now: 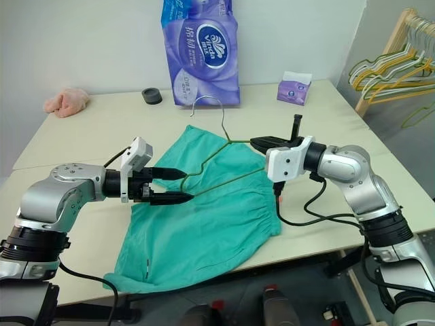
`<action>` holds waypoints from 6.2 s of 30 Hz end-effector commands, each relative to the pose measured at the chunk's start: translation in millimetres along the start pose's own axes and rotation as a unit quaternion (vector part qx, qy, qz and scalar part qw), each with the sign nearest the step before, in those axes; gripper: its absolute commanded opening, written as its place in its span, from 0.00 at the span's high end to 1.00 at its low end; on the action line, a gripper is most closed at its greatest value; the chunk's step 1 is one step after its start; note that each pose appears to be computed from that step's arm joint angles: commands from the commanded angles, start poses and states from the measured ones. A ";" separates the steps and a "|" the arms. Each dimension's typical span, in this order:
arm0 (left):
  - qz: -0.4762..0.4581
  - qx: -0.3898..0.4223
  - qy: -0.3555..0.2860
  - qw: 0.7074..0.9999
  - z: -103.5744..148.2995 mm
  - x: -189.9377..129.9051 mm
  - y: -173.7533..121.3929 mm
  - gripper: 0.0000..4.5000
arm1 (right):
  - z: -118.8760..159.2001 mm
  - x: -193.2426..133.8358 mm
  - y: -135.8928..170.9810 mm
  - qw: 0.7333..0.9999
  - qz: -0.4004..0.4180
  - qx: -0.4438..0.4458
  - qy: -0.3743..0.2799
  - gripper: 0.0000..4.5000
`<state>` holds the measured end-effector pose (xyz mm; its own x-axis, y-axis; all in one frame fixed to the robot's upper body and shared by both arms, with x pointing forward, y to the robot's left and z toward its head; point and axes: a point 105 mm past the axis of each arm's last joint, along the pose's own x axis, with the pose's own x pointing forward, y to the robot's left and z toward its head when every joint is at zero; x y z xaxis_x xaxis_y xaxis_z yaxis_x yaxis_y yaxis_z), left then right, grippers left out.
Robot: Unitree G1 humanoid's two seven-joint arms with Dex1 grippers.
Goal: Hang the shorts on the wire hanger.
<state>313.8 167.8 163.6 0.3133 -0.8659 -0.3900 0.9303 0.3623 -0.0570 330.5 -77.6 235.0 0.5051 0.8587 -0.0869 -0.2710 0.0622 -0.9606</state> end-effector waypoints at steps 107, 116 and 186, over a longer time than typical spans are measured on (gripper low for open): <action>0.016 0.118 0.076 0.990 -46.9 -11.9 3.7 0.35 | -58.3 -195.2 139.0 0.661 0.021 0.663 0.352 1.00; 0.005 0.121 0.091 0.989 -53.6 -12.7 -0.4 0.35 | -53.5 -184.9 141.8 0.665 0.031 0.664 0.339 1.00; -0.017 0.133 0.088 0.987 -59.9 2.2 -17.0 0.35 | 30.5 -126.5 159.9 0.539 0.139 0.811 0.180 1.00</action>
<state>287.1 184.6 101.3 0.2604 -0.7859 -0.5609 0.9650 0.2305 0.1250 196.8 -161.1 100.2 0.2977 0.8221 -0.4853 -0.5871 0.5585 0.5860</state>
